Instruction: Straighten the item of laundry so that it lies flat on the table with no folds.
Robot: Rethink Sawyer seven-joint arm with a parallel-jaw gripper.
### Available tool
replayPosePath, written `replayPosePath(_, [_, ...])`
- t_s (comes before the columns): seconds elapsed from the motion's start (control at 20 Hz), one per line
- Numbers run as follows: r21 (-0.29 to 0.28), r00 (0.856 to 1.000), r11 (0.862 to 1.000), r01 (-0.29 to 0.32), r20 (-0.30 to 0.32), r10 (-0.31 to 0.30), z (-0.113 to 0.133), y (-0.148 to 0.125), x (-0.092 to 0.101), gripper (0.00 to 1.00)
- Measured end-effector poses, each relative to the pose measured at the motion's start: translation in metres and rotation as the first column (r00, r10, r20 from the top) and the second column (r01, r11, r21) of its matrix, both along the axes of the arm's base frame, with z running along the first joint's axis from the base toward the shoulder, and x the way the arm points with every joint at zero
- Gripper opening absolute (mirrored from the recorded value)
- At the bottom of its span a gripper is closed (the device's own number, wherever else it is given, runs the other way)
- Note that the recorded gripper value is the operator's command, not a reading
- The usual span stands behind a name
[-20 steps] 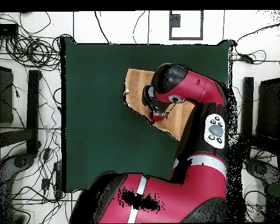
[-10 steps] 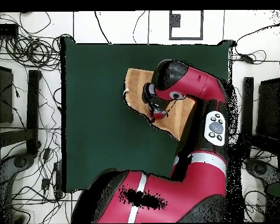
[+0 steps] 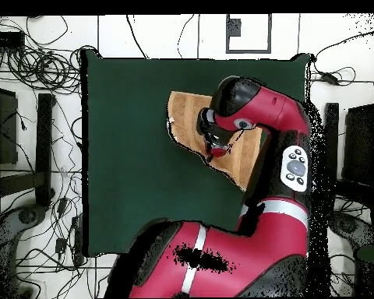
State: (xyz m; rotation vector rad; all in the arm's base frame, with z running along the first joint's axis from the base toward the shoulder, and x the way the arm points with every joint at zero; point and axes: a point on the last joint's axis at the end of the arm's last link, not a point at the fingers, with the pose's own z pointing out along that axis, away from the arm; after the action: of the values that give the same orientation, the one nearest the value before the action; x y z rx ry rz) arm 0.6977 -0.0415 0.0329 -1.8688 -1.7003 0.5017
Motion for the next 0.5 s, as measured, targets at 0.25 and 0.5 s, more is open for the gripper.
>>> replayPosePath(0.25, [0.004,1.0,1.0,0.016,-0.012,-0.016,0.001,-0.013,0.001,0.0])
replayPosePath(0.5, [0.004,1.0,1.0,0.019,-0.017,-0.019,0.002,-0.017,0.003,0.0])
